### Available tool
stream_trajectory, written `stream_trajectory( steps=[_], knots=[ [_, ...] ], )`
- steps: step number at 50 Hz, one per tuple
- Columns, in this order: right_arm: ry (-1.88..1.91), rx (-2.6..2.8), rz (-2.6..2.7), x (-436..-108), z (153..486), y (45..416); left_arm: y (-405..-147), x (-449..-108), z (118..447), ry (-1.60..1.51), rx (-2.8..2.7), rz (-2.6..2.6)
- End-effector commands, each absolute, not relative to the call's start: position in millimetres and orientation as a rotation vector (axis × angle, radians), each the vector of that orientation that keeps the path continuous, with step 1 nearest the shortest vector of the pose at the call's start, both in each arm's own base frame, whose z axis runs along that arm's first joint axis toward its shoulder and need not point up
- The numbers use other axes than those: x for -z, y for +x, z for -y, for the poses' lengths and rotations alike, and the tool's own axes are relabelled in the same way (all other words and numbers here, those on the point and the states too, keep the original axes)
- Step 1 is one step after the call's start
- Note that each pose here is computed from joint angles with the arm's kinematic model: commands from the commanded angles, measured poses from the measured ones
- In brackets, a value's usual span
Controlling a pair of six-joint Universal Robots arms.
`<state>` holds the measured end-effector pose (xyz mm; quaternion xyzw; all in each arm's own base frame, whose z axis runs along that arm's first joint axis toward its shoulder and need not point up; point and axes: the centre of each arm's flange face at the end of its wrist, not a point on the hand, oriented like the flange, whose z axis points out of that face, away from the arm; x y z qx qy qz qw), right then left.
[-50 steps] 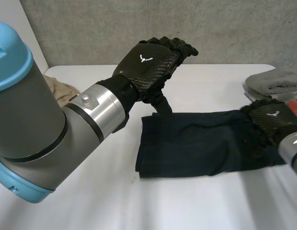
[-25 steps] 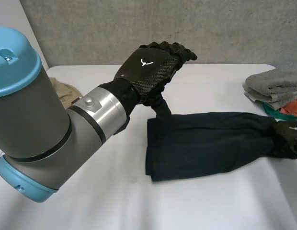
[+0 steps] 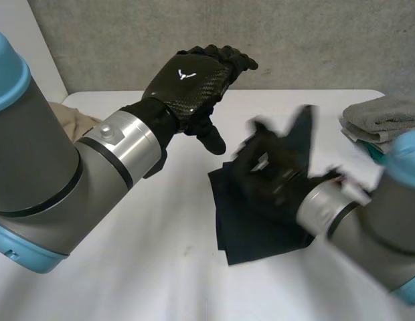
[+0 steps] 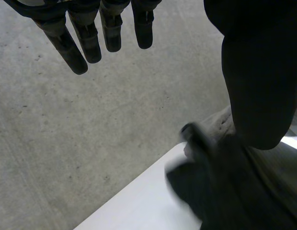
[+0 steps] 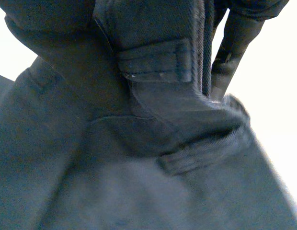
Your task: Fold the laundry.
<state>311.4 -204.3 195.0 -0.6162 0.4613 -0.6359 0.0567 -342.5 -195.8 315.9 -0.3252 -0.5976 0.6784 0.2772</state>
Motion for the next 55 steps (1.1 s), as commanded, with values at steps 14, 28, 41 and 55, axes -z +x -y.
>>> stream_trajectory(
  steps=[14,28,41,55],
  knots=[
    [-1.409,1.735,-1.796,-221.2,208.3,309.7,-318.1,-351.6,213.5,-0.759,-1.99,1.576],
    [-0.893,1.719,-2.196,-268.4,249.9,253.9,-354.0,-360.2,214.8,-0.739,-2.015,1.571],
    [-0.744,1.264,-2.415,-219.8,269.5,257.5,-391.0,-226.5,203.3,-1.028,-1.635,2.156],
    [-0.924,1.267,-2.485,-150.7,277.6,262.7,-385.0,-161.0,184.2,-1.164,-1.472,2.398]
  ],
)
